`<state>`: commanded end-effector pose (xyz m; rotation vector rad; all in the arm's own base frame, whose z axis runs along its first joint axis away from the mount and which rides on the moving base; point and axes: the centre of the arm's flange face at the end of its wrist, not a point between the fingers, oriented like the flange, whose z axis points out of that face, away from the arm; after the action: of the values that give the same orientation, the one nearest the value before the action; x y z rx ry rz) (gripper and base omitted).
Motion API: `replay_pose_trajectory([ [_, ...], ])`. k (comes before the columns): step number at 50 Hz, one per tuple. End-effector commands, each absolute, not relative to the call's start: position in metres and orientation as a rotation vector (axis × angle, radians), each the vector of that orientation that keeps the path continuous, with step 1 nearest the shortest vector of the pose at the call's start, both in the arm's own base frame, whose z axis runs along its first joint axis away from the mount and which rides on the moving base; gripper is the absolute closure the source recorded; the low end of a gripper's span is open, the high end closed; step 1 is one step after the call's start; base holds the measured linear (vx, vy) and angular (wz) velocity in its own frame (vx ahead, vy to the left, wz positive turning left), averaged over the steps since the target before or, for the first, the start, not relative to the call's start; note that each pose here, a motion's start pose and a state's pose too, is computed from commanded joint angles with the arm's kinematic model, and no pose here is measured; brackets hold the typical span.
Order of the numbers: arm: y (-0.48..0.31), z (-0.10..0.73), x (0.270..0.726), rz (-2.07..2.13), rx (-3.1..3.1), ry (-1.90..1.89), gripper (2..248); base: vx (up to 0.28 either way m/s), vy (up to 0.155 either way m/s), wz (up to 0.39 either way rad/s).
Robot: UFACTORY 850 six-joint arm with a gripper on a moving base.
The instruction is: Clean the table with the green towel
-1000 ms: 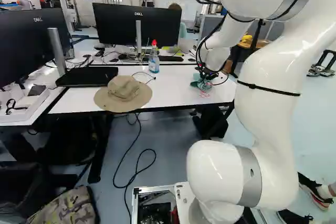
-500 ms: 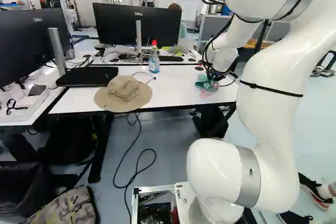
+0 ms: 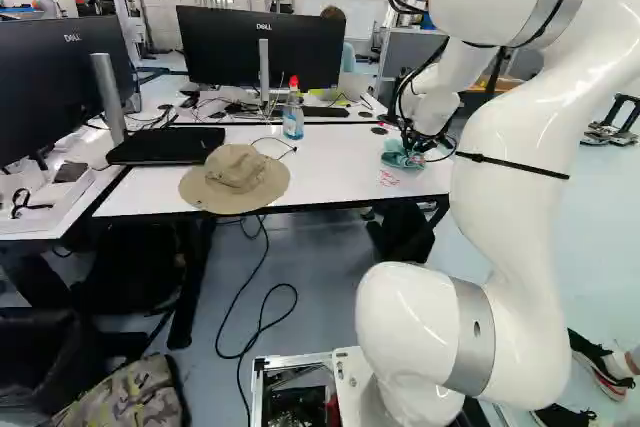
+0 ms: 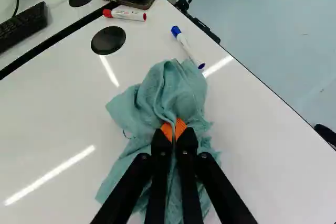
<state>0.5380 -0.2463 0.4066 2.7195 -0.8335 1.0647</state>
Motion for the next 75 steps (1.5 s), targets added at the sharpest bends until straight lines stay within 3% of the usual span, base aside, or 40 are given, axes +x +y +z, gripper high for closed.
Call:
replay_pose_trajectory([
  [32, -0.224, 0.404, 0.584, 1.107, 2.749, -0.749, 223, 0.0, 0.0, 0.0],
  [75, -0.162, 0.409, 0.534, 1.061, 2.822, -0.66, 223, 0.0, 0.0, 0.0],
])
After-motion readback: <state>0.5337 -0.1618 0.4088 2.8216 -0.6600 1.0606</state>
